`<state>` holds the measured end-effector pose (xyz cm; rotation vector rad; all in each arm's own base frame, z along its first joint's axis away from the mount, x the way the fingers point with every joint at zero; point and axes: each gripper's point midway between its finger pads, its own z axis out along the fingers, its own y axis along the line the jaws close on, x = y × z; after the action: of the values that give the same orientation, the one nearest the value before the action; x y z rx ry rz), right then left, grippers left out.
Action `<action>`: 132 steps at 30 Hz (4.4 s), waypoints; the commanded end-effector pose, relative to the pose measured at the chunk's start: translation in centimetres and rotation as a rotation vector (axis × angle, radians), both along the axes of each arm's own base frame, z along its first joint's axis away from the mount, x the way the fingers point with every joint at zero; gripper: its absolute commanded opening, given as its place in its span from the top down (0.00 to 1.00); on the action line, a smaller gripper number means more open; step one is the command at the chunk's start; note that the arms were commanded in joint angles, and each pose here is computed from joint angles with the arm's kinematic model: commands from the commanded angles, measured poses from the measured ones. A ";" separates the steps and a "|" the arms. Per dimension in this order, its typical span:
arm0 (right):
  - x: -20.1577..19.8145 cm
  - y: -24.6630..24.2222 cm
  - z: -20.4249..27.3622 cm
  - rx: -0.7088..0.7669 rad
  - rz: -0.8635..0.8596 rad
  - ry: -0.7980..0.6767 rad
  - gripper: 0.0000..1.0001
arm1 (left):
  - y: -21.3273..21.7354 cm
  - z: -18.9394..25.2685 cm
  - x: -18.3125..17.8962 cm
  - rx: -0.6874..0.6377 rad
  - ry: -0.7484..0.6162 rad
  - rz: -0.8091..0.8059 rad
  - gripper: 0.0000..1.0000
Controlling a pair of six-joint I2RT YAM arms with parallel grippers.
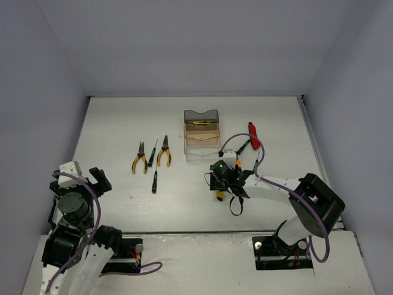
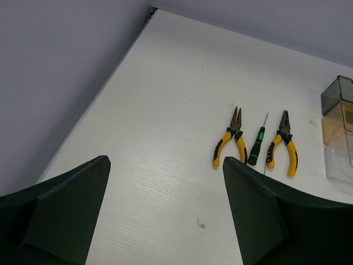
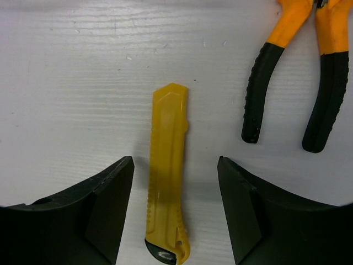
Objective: Sort the tools into containers
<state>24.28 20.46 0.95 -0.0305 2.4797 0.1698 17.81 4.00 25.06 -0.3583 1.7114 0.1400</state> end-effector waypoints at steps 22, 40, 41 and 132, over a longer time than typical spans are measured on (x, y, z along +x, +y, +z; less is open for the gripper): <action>0.8 7.6 9.7 0.017 0.419 -0.259 1.00 | -0.2 1.5 0.6 -0.010 -0.045 -0.001 0.19; 20.4 6.5 21.5 -0.613 1.086 -0.730 1.00 | -0.5 1.1 0.9 -0.004 -0.024 -0.016 0.19; 21.6 6.6 21.6 -0.649 1.112 -0.744 1.00 | -0.5 1.0 1.0 -0.002 -0.018 -0.016 0.19; 28.7 -16.8 3.3 -0.109 -0.062 -0.121 0.83 | -1.0 1.5 0.4 -0.017 -0.055 -0.056 0.19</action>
<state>51.79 3.96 1.44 0.0140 2.4372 0.0212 17.70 3.30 25.24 -0.3297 1.7043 0.0940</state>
